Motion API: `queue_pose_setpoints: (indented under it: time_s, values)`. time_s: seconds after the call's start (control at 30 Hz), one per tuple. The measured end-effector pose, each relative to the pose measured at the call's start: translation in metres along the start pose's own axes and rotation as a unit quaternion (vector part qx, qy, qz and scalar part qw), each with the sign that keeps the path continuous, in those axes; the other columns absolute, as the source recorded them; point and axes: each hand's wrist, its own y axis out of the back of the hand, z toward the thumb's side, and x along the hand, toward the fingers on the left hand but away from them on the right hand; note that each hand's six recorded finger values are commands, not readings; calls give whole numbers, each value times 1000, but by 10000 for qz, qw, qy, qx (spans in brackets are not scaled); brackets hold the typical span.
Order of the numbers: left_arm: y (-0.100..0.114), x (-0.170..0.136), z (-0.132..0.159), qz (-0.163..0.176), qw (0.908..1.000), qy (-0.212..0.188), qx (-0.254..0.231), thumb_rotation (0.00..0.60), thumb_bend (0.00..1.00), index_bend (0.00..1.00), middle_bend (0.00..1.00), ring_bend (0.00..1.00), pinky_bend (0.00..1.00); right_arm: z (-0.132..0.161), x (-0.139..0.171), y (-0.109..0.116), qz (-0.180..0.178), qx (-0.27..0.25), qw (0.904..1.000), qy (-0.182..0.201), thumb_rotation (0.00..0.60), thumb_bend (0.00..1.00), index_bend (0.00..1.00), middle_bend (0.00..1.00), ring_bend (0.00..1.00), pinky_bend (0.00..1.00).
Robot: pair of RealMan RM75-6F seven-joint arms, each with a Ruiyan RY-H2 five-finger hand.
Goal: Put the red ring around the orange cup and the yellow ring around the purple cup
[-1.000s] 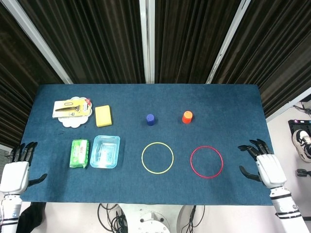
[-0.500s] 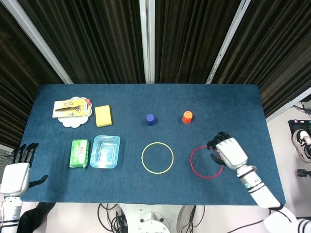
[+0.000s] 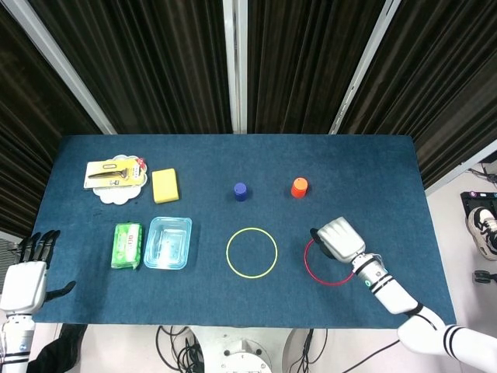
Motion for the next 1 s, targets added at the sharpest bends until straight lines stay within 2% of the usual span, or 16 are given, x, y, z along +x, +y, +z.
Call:
queue_pose_setpoints:
  time_s: [0.5, 0.73, 1.0]
  values:
    - [-2, -1, -2, -33, 10000, 29, -19, 600, 94, 56, 49, 0, 0, 6, -19, -11, 245, -37, 9997, 3, 600, 235, 479, 959, 839, 750]
    - [-3, 1, -2, -48, 10000, 12, -28, 600, 94, 56, 49, 0, 0, 6, -24, -16, 333, -83, 9994, -52, 600, 275, 507, 958, 838, 750]
    - [-4, 1, -4, -65, 10000, 20, -52, 600, 94, 57, 49, 0, 0, 6, -26, -19, 384, -128, 9992, -75, 600, 329, 625, 959, 844, 750]
